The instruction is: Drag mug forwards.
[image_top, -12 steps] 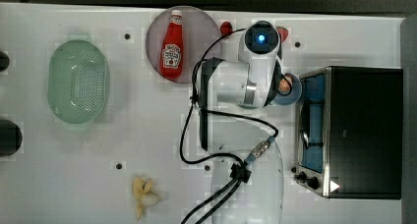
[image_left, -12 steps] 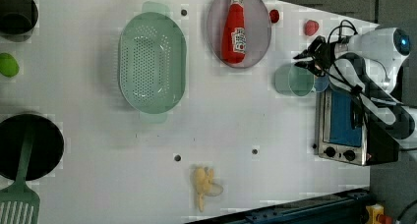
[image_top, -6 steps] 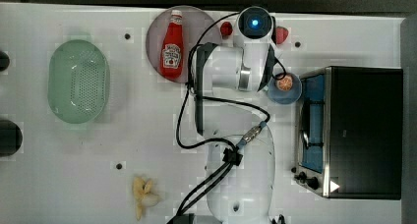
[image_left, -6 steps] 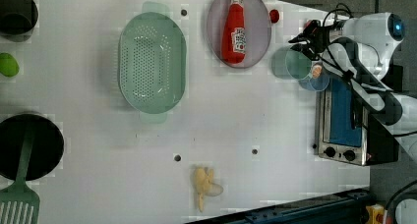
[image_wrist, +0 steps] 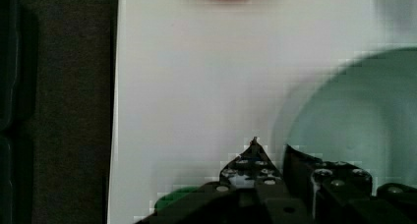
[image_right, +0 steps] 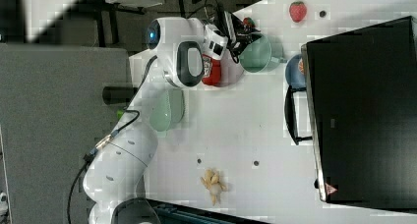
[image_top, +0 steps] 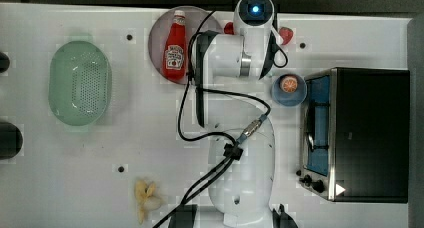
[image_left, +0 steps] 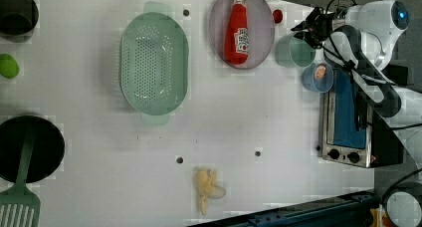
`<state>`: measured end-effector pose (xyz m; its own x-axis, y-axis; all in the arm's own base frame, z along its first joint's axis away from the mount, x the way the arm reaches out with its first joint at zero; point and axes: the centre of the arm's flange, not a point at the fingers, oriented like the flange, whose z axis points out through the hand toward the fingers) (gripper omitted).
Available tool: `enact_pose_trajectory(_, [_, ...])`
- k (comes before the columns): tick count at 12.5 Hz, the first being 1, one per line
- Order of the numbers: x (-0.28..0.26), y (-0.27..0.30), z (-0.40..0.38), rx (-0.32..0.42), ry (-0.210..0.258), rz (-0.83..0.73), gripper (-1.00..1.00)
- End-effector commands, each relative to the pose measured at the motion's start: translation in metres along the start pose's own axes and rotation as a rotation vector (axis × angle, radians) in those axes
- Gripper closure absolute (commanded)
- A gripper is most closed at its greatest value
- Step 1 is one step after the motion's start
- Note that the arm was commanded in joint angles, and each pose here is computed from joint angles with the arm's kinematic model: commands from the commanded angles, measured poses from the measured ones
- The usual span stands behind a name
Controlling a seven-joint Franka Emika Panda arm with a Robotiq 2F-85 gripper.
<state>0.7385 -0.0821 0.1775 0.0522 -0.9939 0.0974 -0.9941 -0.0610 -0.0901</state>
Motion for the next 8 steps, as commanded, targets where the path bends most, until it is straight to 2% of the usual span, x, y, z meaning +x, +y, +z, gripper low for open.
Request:
enact_pose_trajectory(1, [0.02, -0.014, -0.021, 0.042, 0.037, 0.025, 0.65])
enact_pose_trajectory(2, [0.018, -0.016, -0.023, 0.047, 0.034, 0.024, 0.59])
enact_pose_trajectory(3, [0.02, -0.017, -0.028, 0.05, 0.037, 0.025, 0.4])
enact_pose_trajectory(6, [0.026, -0.023, -0.067, 0.074, 0.039, 0.021, -0.29])
enact_pose_trajectory(8, [0.028, -0.022, -0.1, 0.052, 0.031, 0.016, -0.75])
